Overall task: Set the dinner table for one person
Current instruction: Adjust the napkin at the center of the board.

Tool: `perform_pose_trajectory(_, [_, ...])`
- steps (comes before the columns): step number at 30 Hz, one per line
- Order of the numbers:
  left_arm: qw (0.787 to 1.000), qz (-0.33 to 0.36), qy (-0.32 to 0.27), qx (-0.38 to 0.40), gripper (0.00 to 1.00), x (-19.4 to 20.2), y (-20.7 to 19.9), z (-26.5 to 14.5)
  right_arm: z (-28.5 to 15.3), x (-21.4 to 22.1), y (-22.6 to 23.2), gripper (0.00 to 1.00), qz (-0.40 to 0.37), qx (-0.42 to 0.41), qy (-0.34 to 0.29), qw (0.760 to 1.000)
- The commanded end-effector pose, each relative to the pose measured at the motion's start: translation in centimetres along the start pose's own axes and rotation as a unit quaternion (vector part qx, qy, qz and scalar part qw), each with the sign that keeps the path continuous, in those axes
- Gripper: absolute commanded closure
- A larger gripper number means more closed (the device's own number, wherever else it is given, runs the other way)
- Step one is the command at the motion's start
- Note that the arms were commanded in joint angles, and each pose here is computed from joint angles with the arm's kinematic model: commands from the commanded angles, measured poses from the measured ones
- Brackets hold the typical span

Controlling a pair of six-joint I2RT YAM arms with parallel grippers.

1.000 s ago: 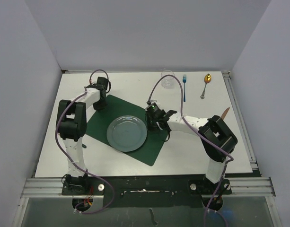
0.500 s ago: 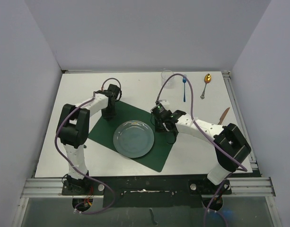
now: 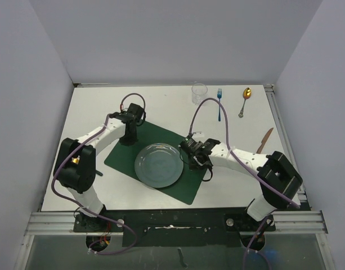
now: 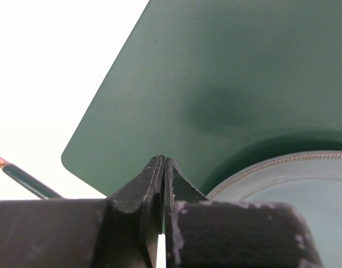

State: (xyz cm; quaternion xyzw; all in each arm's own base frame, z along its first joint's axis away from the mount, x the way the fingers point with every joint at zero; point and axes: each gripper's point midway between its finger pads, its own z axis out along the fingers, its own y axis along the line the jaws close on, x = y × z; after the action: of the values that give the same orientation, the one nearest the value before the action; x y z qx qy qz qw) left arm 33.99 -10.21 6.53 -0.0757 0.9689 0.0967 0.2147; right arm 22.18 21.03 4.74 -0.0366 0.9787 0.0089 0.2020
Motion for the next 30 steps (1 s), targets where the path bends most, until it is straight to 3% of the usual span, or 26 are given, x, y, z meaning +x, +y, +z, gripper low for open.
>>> perform_pose_trajectory(1, [1.0, 0.009, -0.01, -0.026, 1.0, 1.0, 1.6, -0.8, -0.8, 0.8, -0.3, 0.98, 0.009, 0.016, -0.004, 1.0])
perform_pose_trajectory(12, [0.996, 0.07, 0.029, -0.044, 1.0, 3.6, 0.9, 1.5, 2.2, 2.6, 0.5, 0.99, 0.0, 0.033, 0.035, 0.999])
perform_pose_trajectory(20, [0.992, 0.111, 0.054, -0.017, 1.0, 5.9, -1.5, 2.3, 4.2, 1.8, -0.5, 1.0, -0.015, 0.102, 0.043, 0.994])
perform_pose_trajectory(30, [0.986, 0.148, 0.069, 0.029, 1.0, 9.0, -4.8, 1.8, 5.7, -0.9, -3.7, 1.0, 0.044, 0.114, 0.034, 0.992])
